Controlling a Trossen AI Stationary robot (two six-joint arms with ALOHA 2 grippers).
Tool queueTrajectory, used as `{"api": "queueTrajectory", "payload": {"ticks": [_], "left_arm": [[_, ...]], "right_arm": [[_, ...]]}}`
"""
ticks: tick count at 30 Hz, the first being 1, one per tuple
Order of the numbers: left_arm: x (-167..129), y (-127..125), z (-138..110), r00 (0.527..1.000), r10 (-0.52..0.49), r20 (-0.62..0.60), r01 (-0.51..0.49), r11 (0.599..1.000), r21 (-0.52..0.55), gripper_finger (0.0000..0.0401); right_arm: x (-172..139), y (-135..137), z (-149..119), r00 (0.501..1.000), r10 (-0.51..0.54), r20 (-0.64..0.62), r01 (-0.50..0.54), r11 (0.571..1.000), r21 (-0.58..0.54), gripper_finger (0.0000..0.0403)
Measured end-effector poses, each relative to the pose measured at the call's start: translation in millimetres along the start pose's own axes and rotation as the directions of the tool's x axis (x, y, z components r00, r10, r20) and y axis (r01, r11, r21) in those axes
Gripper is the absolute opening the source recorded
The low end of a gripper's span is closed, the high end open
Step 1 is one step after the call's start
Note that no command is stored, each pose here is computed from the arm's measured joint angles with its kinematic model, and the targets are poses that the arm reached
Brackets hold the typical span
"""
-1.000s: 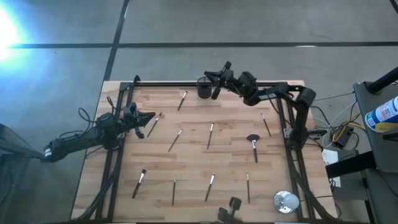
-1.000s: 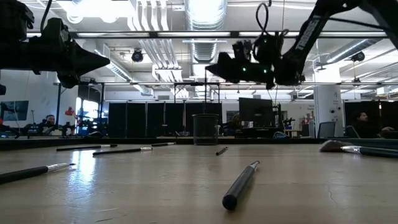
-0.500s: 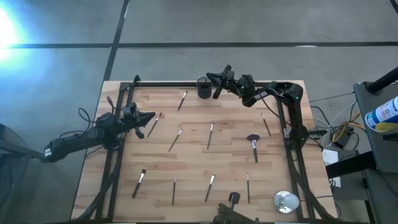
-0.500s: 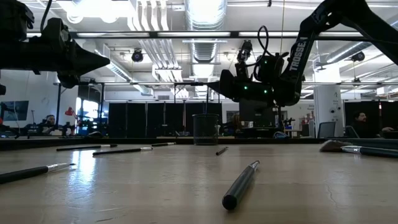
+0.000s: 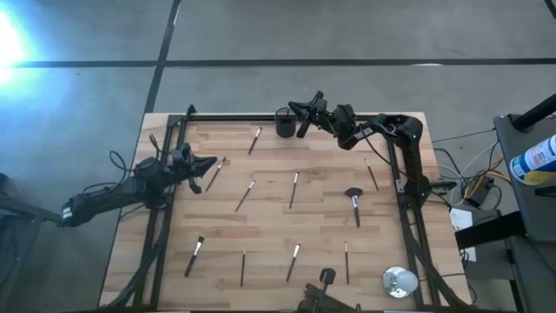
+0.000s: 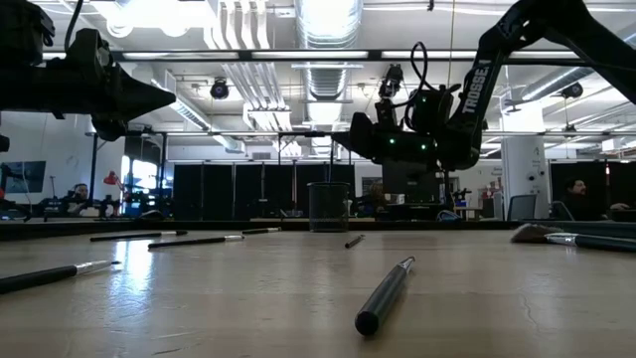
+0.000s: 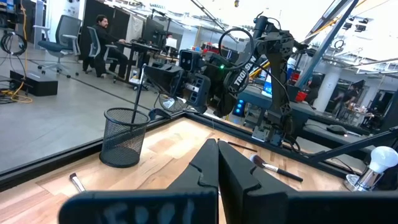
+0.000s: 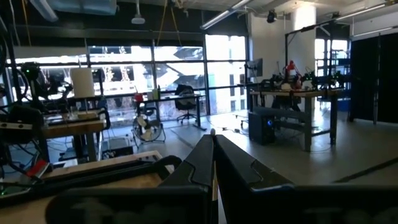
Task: Put items in baskets/containers
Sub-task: Put the black eyeshadow brush into the black pen holder
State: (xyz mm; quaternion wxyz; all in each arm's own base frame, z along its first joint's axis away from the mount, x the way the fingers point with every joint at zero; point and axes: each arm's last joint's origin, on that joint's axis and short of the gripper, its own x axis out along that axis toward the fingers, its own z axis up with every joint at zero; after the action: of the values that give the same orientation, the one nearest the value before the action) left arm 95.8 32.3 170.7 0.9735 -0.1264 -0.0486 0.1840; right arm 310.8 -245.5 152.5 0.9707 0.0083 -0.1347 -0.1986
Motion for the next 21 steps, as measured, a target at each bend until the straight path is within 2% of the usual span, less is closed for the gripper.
{"api": "queueTrajectory", "payload": {"ticks": [16,21], "left_arm": [[0.0,0.0,0.0,1.000,0.000,0.000,0.000,1.000,-0.001,0.0000],[0.0,0.0,0.0,1.000,0.000,0.000,0.000,1.000,-0.001,0.0000]], "right_arm": [[0.1,0.1,-0.3,1.000,-0.004,-0.003,0.004,1.000,0.001,0.0008],[0.0,-2.1,-1.4,0.998,-0.066,-0.011,0.066,0.997,0.031,0.0008]]}}
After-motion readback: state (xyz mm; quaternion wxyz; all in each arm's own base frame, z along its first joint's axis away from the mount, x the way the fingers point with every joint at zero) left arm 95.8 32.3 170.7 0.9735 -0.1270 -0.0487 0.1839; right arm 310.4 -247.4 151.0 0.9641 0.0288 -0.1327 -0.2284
